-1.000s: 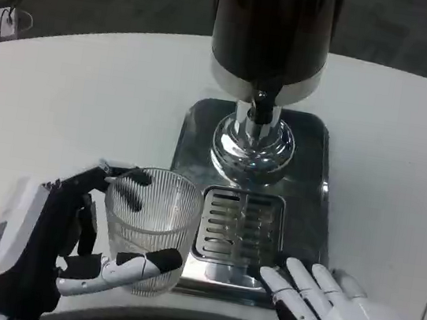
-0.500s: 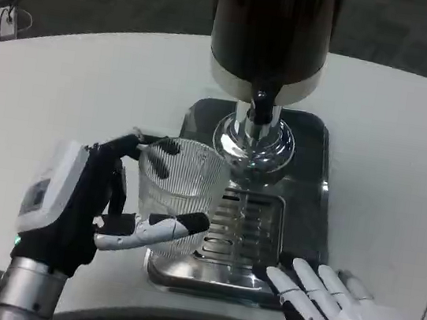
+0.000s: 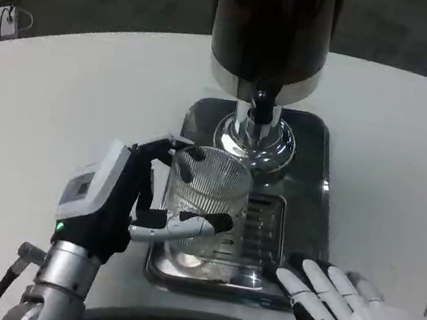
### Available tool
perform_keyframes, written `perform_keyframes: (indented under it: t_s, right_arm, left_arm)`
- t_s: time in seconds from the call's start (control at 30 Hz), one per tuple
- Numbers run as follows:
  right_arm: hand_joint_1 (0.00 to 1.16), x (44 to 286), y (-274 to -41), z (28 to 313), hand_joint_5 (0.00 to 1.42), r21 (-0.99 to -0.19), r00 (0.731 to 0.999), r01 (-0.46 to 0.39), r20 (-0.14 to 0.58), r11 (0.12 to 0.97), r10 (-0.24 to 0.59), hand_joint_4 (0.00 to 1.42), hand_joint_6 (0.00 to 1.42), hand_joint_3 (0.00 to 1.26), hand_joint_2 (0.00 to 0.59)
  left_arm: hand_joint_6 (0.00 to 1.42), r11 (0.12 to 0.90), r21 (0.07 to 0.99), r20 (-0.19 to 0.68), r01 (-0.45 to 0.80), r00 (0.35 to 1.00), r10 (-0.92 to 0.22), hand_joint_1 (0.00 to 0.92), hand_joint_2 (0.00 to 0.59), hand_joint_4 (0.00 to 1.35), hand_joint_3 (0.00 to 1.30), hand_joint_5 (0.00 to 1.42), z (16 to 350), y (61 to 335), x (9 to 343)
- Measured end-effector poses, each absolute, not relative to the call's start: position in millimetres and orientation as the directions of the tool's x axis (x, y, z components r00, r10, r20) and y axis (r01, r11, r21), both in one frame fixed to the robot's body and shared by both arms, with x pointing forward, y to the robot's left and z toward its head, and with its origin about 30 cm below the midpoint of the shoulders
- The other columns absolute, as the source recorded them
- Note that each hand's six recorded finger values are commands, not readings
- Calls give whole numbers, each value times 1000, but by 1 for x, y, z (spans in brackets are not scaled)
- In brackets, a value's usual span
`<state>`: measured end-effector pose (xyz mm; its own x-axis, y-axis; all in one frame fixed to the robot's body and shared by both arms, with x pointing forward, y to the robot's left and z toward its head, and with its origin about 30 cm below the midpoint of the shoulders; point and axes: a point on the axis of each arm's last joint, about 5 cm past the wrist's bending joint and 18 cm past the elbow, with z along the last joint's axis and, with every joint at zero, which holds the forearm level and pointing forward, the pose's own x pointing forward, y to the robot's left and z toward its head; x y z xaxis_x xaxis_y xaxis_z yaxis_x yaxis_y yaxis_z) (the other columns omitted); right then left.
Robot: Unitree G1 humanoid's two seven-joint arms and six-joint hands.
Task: Grasp the cup under the faucet to collect the drink, then remove the cup.
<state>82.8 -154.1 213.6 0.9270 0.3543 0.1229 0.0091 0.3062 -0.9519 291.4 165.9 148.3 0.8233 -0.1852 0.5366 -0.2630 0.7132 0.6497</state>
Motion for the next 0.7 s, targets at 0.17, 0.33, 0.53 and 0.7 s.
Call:
perform_keyframes:
  t_s: [0.17,0.33,0.53,0.7]
  right_arm:
    - [519,82,-158,214,0,-950,930,8,121,311,347,0,0,96,478]
    - [519,81,-162,214,0,-951,933,5,116,309,340,0,0,96,478]
    - [519,78,-167,214,0,-949,939,1,109,314,327,0,0,96,478]
    - [515,77,-170,213,0,-947,943,-3,103,321,315,0,0,96,482]
  left_arm:
    - [1424,719,642,544,-265,818,-185,561,0,1086,943,1274,149,155,301]
    - [1424,719,650,546,-246,809,-217,550,0,1037,921,1239,154,141,310]
    - [1417,712,668,540,-215,799,-265,498,0,931,854,1151,156,129,313]
    - [1390,705,679,533,-207,800,-278,437,0,762,789,1055,155,127,313]
